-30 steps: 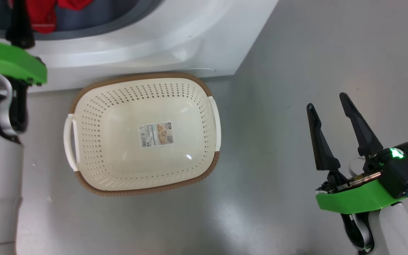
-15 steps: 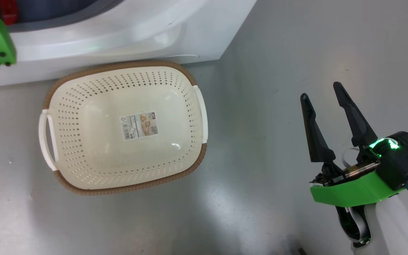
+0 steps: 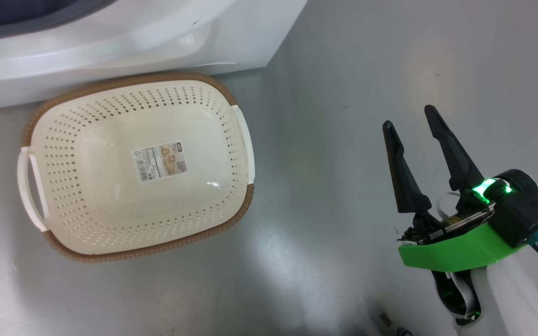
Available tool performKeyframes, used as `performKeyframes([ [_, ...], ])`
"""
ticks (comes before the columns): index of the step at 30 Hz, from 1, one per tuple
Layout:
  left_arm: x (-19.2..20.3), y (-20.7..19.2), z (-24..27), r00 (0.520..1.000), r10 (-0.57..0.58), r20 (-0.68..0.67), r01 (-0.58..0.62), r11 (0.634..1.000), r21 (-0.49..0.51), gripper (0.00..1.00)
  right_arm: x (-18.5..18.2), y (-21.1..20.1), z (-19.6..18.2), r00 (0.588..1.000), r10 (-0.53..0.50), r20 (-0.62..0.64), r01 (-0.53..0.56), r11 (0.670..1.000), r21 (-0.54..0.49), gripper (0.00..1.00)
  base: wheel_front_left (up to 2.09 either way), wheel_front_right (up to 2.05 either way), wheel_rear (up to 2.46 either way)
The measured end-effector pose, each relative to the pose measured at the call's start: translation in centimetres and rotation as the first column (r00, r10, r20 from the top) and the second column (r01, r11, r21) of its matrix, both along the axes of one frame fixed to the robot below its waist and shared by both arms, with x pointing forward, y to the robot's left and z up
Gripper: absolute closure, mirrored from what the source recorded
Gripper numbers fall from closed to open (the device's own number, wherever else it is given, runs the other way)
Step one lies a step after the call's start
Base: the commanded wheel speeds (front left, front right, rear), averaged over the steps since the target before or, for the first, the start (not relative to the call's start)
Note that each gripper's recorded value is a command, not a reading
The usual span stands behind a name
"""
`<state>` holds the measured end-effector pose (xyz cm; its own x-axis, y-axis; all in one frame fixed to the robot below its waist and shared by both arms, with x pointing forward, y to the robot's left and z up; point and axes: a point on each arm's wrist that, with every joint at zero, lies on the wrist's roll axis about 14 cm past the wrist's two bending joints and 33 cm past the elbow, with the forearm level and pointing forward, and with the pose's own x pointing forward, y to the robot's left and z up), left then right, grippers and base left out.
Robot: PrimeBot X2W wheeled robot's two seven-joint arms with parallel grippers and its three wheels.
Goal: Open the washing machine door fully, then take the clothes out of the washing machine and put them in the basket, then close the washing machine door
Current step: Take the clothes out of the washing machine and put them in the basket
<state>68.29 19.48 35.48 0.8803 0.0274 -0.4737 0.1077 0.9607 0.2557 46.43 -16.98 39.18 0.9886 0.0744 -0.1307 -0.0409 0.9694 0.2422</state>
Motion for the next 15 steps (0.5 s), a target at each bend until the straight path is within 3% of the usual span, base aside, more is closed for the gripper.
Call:
performKeyframes([
  [8,0.71,0.33,-0.82,0.999,0.022,-0.042,-0.021,0.999,0.024,0.0,-0.09,-0.54,-0.12,1.0,-0.014,-0.006,0.014,1.0,0.001,0.0,0.0,0.0,0.0],
  [9,0.74,0.3,-0.87,0.999,0.023,-0.046,-0.022,0.999,0.024,0.2,-0.1,-0.59,-0.13,1.0,-0.016,-0.007,0.016,1.0,0.0,0.0,0.0,0.0,0.0],
  [11,0.73,0.32,-0.9,0.998,0.027,-0.053,-0.026,1.0,0.017,1.0,-0.11,-0.66,-0.11,1.0,-0.017,-0.006,0.017,1.0,-0.001,0.0,0.0,0.0,0.0],
  [15,0.5,0.06,-1.08,0.997,0.028,-0.072,-0.027,1.0,0.004,1.0,-0.11,-0.64,-0.02,1.0,-0.018,-0.004,0.018,1.0,0.0,0.0,0.0,0.0,0.0],
])
